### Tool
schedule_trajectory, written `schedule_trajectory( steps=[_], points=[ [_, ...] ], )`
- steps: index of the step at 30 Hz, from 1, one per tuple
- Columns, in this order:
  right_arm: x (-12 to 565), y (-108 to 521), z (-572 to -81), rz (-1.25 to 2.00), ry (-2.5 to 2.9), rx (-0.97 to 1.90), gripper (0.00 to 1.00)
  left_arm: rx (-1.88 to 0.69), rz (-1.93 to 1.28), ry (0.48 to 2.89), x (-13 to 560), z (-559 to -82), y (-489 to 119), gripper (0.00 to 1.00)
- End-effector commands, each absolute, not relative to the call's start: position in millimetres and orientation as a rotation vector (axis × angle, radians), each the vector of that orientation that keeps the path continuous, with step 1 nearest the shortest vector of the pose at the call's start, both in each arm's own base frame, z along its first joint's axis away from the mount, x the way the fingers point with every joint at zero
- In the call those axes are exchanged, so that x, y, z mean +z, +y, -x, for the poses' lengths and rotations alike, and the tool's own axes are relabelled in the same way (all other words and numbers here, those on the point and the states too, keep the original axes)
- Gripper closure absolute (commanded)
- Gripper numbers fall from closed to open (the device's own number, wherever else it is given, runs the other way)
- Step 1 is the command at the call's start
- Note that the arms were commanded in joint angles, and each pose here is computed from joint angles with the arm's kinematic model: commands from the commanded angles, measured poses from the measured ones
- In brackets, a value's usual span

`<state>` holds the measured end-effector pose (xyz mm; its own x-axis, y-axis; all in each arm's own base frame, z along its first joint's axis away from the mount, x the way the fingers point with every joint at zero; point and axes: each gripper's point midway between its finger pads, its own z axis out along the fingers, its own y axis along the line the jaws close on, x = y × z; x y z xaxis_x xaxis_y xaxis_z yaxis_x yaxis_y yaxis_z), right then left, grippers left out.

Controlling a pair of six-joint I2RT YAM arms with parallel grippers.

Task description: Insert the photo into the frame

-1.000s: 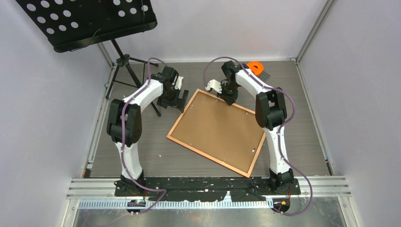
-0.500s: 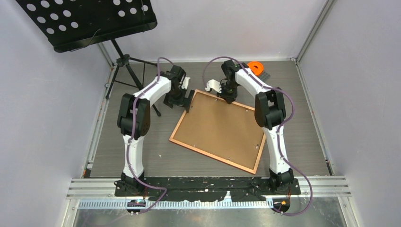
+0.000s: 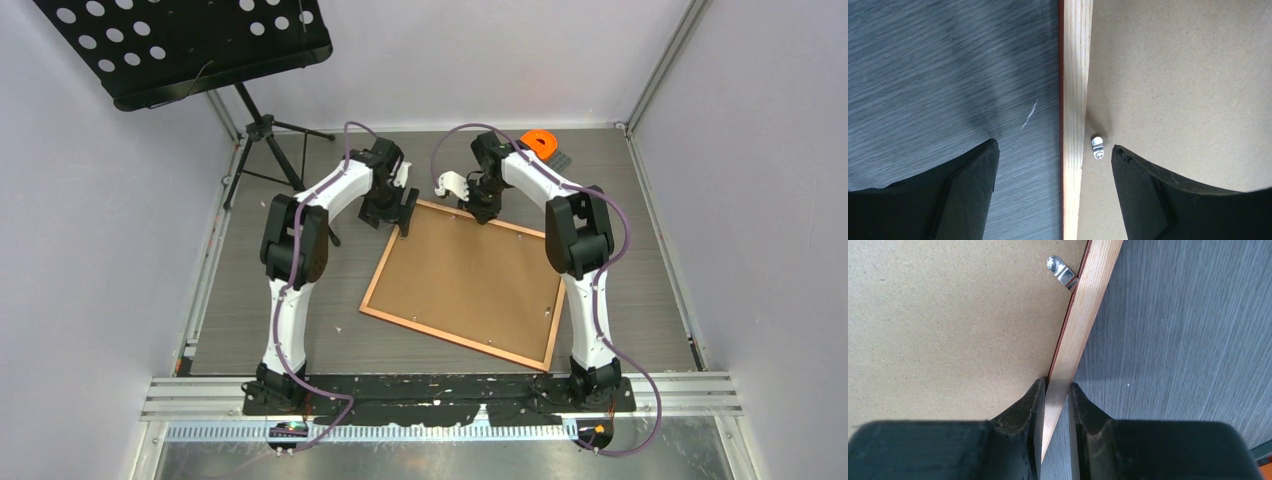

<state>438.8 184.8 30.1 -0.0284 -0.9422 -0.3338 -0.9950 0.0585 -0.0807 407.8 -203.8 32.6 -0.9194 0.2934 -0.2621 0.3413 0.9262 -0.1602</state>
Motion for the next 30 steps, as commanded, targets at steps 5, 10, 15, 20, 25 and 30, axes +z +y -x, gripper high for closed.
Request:
schedule_trajectory(
  steps=[5,10,15,20,25,30],
  points=[
    [35.2,202.6,-430.9,1.945,1.995,0.316,0.94,-0.353,-0.443,2.833,38.1,-412.5,-214.4,0.24],
    [33.8,200.7,-432.3,1.936,2.011,0.303,0.94,-0.329,-0.451,2.824,35.3,-409.9,-214.8,0.25],
    [33.9,201.7,-431.6,1.926,2.015,0.311,0.94,-0.278,-0.452,2.813,34.7,-410.0,-213.0,0.29],
    [34.1,200.1,-431.6,1.919,2.023,0.31,0.94,-0.246,-0.458,2.801,34.1,-409.9,-213.6,0.33],
    [33.3,199.5,-429.2,1.92,2.028,0.314,0.94,-0.234,-0.445,2.797,34.6,-410.6,-212.9,0.4],
    [31.8,197.1,-427.8,1.917,2.036,0.314,0.94,-0.248,-0.437,2.797,34.1,-408.8,-214.0,0.47]
  ],
)
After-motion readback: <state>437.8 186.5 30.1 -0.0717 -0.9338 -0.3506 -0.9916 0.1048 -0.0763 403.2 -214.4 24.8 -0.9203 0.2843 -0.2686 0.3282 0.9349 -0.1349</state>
